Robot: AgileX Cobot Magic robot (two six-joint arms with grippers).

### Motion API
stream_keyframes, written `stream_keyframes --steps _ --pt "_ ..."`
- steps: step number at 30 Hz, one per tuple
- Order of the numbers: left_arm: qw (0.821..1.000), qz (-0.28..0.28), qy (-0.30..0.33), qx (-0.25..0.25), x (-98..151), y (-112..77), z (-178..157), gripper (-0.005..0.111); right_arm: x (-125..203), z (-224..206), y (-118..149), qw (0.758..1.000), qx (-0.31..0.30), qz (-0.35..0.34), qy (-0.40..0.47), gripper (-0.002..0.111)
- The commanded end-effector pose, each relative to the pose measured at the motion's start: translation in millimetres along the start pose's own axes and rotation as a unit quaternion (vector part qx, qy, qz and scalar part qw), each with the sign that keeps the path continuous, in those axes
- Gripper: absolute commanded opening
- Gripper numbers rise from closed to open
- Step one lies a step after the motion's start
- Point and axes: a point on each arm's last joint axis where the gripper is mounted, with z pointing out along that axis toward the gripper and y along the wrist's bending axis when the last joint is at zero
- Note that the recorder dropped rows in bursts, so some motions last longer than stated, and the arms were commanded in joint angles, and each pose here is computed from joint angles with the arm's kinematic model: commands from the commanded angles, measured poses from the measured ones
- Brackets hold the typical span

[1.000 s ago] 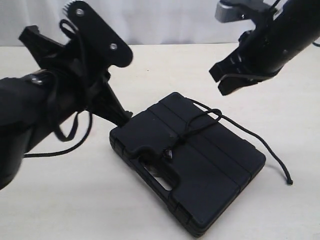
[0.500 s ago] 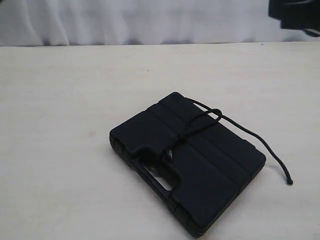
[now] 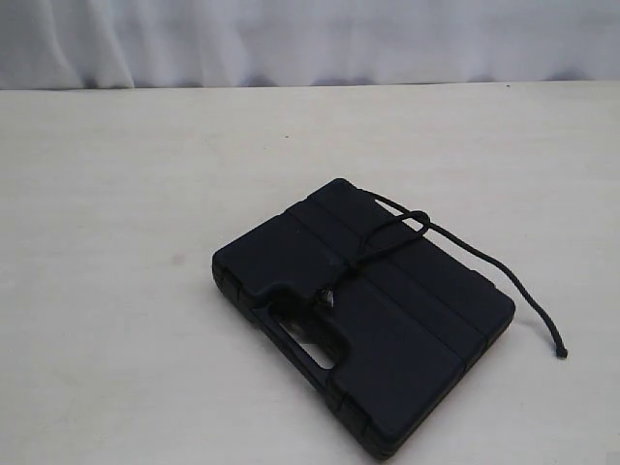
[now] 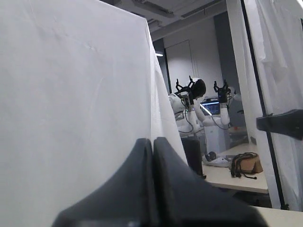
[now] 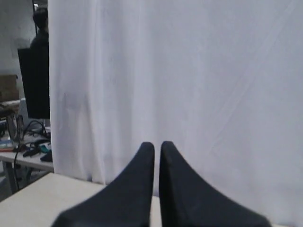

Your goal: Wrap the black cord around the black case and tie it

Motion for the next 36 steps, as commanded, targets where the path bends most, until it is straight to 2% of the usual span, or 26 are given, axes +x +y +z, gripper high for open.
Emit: stream_keyframes --steps 1,13,26,30,33,36 --pt "1.0 -0.001 -0.007 0.003 -1 0.0 -4 0.0 -5 -25 4 0.999 -0.006 -0.002 -0.04 0.004" --pt "1.0 0.0 -0.007 0.009 -1 -1.2 -4 0.0 -9 -67 10 0.994 -0.016 -0.013 -0.103 0.004" --pt "1.0 0.0 -0.007 0.009 -1 -1.2 -4 0.0 -10 -78 11 0.992 -0.018 -0.014 -0.123 0.004" --pt "1.0 0.016 -0.009 -0.004 -1 1.2 -4 0.0 -10 -78 11 0.992 -0.018 -0.014 -0.123 0.004" --pt "1.0 0.012 0.002 0.0 10 -1.7 -3 0.0 -10 -78 11 0.992 -0.018 -0.014 -0.123 0.004" --pt "1.0 0.019 0.012 -0.018 26 -3.1 -4 0.0 -10 -78 11 0.992 -0.018 -0.014 -0.123 0.004"
